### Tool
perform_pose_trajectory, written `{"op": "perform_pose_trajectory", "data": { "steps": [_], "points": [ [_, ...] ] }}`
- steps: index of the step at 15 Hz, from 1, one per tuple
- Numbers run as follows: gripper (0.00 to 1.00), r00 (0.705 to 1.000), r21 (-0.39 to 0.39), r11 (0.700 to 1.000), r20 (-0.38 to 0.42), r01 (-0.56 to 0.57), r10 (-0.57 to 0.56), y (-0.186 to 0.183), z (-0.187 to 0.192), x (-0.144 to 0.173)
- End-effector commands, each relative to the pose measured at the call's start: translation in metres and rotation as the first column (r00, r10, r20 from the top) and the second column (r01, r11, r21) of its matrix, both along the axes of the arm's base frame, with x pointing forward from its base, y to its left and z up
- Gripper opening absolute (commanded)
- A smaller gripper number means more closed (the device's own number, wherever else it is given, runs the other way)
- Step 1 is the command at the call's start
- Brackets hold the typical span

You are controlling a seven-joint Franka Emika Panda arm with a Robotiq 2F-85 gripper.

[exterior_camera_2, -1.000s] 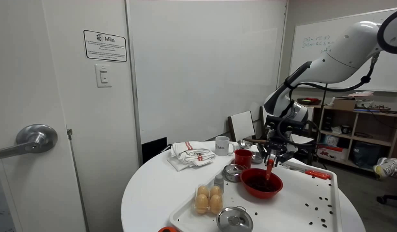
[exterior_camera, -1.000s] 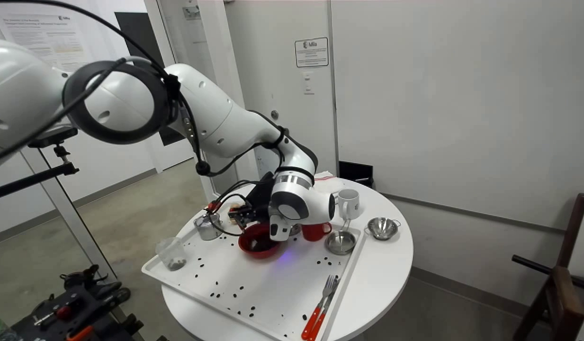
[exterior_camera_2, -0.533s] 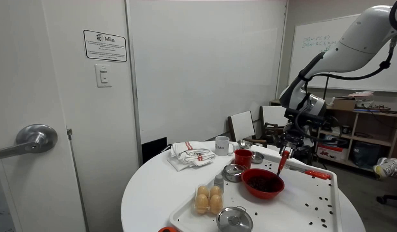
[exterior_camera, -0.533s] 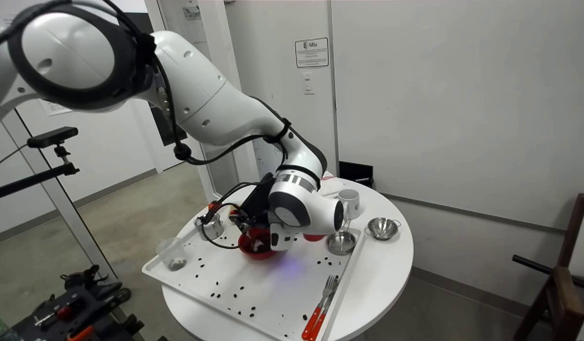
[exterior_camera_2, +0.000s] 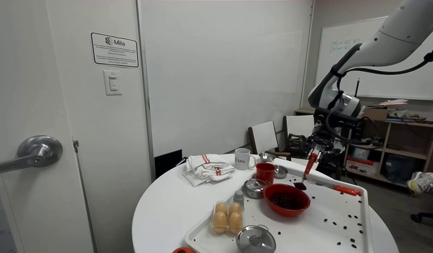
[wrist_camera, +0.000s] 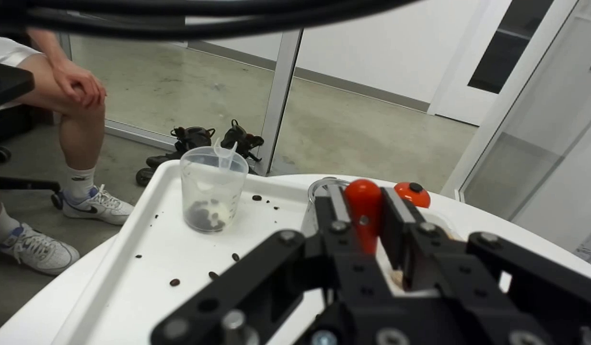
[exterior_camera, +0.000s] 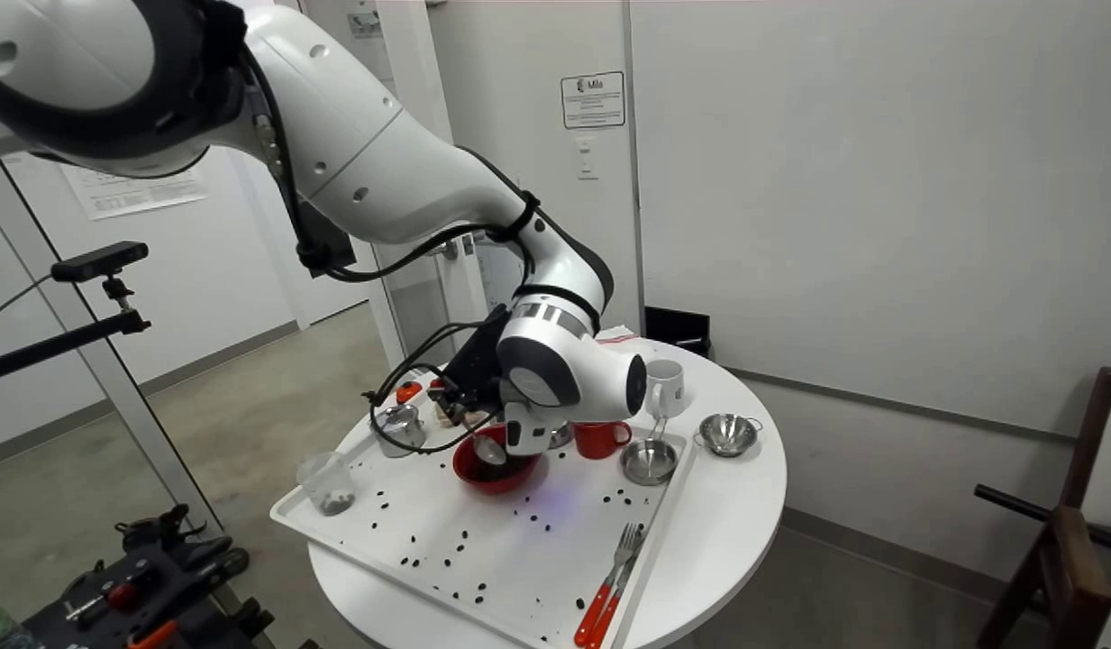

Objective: Use the spoon to stir the contents of the red bowl

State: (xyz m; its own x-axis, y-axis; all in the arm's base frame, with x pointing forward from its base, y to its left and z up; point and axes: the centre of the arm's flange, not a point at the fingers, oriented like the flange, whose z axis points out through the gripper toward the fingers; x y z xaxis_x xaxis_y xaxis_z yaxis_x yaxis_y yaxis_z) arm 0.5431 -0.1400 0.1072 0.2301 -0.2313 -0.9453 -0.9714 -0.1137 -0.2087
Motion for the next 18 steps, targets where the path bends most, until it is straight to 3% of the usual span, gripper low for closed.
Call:
{"op": "perform_pose_trajectory", "data": {
  "steps": [1, 10, 18],
  "points": [
    [0.09, 1.0, -0.017, 1.0, -0.01, 0.012, -0.012, 0.01, 0.012, 0.004],
    [0.09, 0.997, -0.003, 1.0, -0.073, 0.01, -0.01, 0.012, 0.02, 0.033],
    [0.09, 0.981, 0.019, 0.999, -0.189, -0.032, 0.035, 0.029, 0.007, 0.064]
  ]
}}
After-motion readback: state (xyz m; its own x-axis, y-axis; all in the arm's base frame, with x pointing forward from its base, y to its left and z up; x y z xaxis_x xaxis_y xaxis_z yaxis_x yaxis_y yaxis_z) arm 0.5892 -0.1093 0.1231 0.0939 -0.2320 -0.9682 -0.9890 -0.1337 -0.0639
